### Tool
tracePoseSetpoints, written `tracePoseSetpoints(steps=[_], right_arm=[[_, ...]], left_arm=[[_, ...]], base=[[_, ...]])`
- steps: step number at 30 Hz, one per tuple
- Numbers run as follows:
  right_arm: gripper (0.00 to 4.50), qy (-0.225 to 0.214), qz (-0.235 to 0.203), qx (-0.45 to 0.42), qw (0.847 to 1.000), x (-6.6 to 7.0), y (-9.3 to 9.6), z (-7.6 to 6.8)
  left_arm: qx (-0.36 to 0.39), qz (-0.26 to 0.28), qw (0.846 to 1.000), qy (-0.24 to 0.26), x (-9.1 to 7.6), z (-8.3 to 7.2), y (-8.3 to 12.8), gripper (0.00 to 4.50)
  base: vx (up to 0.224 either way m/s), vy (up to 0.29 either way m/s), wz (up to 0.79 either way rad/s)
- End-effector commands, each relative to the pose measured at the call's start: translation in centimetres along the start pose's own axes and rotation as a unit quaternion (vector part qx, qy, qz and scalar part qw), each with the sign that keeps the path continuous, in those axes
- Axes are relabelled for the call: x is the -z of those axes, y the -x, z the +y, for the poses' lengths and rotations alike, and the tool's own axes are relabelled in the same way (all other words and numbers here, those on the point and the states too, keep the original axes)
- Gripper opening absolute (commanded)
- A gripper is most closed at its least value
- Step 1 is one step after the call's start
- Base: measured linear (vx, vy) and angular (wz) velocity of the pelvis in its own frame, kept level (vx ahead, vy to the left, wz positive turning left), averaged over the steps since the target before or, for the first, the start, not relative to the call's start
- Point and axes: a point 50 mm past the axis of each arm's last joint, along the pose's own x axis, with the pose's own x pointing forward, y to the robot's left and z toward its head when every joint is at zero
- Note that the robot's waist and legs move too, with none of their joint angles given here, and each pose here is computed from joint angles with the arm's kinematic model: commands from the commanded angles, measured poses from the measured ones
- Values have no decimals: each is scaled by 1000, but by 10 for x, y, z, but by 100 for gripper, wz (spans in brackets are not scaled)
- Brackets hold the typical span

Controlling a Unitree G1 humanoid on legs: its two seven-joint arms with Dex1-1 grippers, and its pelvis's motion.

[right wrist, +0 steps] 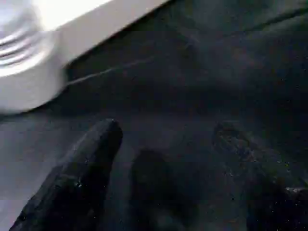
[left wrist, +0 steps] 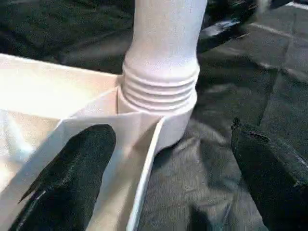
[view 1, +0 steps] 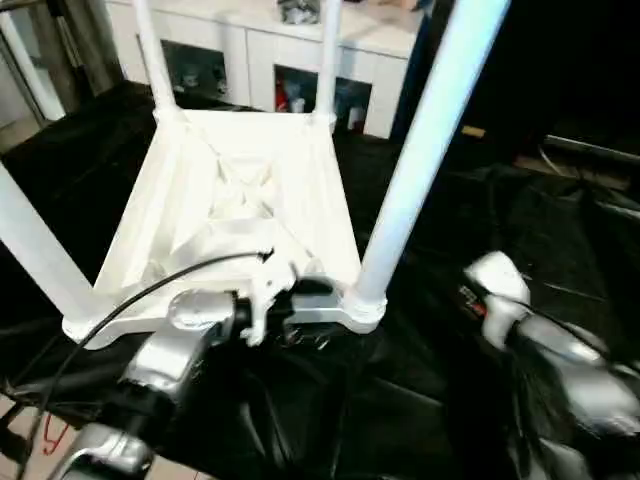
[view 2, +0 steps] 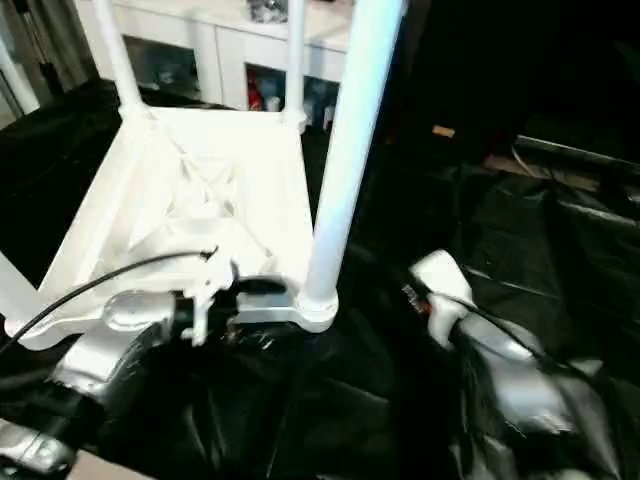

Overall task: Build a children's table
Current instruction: Rotate table base, then rotate leg to tighten

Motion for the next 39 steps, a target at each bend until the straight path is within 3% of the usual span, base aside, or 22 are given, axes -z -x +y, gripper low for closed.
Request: tracePoseSetpoints(steps=[1,7,10,15,18,22,31,33,39], right_arm=[[352,7,-7,-32,999,-8,4,5],[352,35,18,-95,995,-8,16,14],[352,39,24,-108,993,-8,15,19],[352,38,7,-143,989,-23,8,30],[352,35,6,-155,987,-23,1,37],[352,36,11,-182,983,-23,0,42],[352,50,26,-180,982,-25,5,30],[352,49,27,-180,982,-26,6,30],[352,51,30,-187,981,-21,9,38]], left_arm=[[-1,5,1000,-18,-4,3,1,413],[8,31,999,-32,-7,14,10,362],[4,48,998,-35,-5,20,15,342],[-9,110,993,-50,1,34,33,303],[-18,124,991,-52,2,39,39,270],[-21,126,991,-50,0,43,36,229],[22,127,988,-86,-11,42,13,176],[33,128,987,-88,-13,42,10,144],[70,128,985,-91,-14,40,3,123]], base=[[0,0,0],[0,0,0],[0,0,0],[0,0,0],[0,0,0],[0,0,0],[0,0,0],[0,0,0],[0,0,0]])
